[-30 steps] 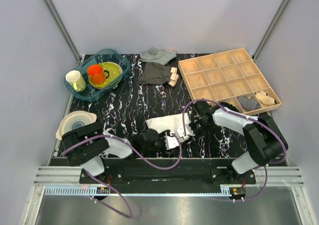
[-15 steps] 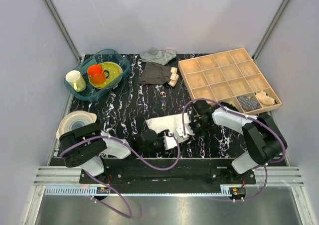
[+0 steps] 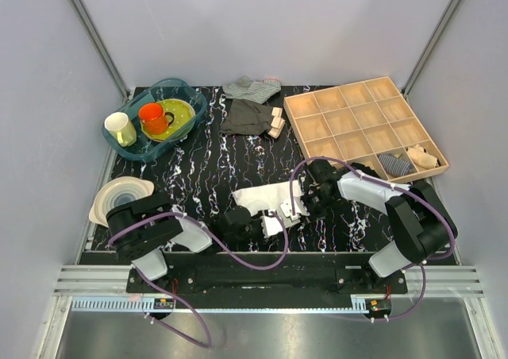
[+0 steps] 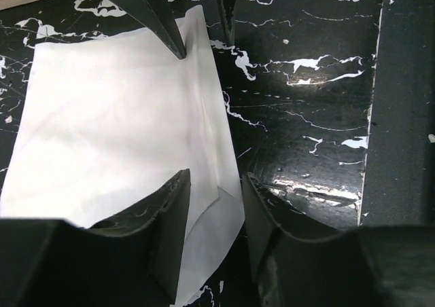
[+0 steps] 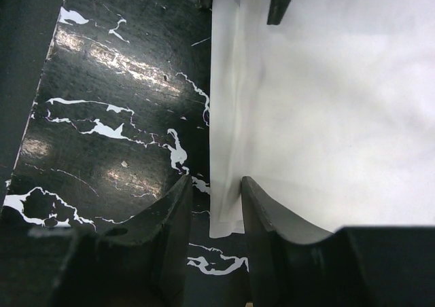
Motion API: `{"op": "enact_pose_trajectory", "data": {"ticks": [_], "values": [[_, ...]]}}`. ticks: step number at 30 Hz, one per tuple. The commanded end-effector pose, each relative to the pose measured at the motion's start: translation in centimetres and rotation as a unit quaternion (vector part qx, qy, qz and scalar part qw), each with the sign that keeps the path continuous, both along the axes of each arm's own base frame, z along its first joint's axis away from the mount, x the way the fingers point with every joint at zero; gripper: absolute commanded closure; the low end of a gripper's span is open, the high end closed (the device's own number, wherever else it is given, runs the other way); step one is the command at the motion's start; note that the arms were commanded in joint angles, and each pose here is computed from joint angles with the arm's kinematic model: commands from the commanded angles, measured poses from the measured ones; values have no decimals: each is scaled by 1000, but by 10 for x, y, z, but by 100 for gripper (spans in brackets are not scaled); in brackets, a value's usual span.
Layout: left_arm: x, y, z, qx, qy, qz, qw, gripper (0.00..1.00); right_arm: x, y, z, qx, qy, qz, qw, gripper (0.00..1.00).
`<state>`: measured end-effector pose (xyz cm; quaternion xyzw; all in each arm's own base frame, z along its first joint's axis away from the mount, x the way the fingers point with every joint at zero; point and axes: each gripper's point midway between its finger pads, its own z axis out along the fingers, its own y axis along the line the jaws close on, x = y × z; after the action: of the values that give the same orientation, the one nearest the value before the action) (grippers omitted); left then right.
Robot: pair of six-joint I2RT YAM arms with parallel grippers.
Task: Roll the underwear
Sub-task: Fold the underwear at the center of the board.
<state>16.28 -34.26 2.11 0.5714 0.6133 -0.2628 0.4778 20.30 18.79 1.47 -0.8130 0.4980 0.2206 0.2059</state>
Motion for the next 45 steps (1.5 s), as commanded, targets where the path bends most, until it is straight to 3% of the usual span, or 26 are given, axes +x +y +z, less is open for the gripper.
{"op": "enact_pose_trajectory", "data": {"ticks": [1, 9, 11, 32, 45], "values": [[-1, 3, -10, 4, 23, -6, 1000, 62, 6, 2, 4, 11, -12, -8, 1000, 61], [0, 4, -20, 8, 43, -1, 999, 95, 5, 0, 6, 13, -10, -13, 1000, 66], [-1, 5, -19, 4, 46, 0, 999, 100, 5, 1, 6, 14, -10, -15, 1000, 67], [20, 3, 33, -69, 82, -2, 994, 100, 18, 15, 25, 27, 21, -60, 998, 94], [58, 6, 52, -81, 99, 16, 992, 100, 59, 22, 34, 20, 20, -112, 993, 98]]}}
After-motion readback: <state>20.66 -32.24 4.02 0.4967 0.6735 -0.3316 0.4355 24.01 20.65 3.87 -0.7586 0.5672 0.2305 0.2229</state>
